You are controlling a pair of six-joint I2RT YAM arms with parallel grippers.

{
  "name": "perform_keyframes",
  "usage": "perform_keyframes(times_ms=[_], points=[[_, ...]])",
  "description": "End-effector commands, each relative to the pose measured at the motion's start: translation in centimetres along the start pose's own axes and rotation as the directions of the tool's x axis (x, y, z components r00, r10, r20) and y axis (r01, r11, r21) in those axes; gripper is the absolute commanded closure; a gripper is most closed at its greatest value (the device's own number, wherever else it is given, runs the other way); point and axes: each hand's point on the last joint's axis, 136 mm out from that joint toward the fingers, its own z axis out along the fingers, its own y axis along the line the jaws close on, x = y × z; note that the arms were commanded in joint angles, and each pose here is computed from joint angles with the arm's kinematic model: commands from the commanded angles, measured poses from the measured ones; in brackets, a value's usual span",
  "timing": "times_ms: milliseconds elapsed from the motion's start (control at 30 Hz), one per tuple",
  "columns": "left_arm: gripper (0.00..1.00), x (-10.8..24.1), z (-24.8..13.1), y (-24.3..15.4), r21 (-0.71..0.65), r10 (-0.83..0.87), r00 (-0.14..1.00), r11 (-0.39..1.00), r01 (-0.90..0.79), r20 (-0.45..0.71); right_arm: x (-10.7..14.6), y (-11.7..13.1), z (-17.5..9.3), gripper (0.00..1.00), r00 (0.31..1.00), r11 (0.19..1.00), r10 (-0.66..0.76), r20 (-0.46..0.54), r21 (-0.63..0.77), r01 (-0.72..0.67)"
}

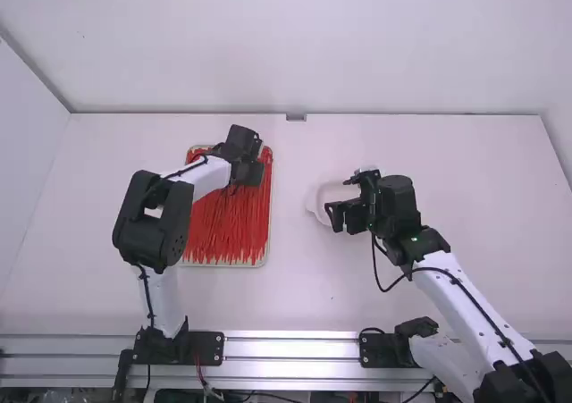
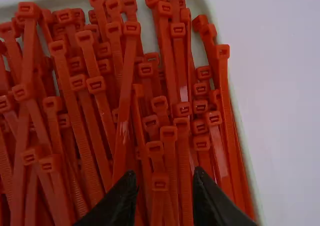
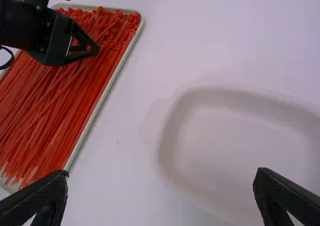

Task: Fasten the cable tie

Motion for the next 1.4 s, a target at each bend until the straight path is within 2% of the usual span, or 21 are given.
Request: perform_keyframes(times_ms=[0,633,1000,1367], points=[[0.72,-0.5,-0.9,0.6,-0.013,-0.010,1.000,1.000,0.011,0.024,-1.2,0.0,-0.2,0.01,1.000,1.000,-0.001,0.021,0.002,0.001],[0.74,0.2,-0.3,0.6,-0.012,-0.010,0.999,1.000,0.011,0.036,-1.0,0.9,-0.1,0.01,1.000,1.000,-0.020,0.012,-0.017,0.020],[0.76,0.4,-0.1,0.6,-0.012,-0.010,0.999,1.000,0.011,0.040,-1.0,0.5,-0.1,0.01,1.000,1.000,-0.009,0.014,-0.010,0.009],[0.82,0.1,-0.1,0.6,-0.011,-0.010,0.999,1.000,0.010,0.051,-0.9,1.0,-0.1,0.01,1.000,1.000,-0.023,0.011,-0.018,0.023]])
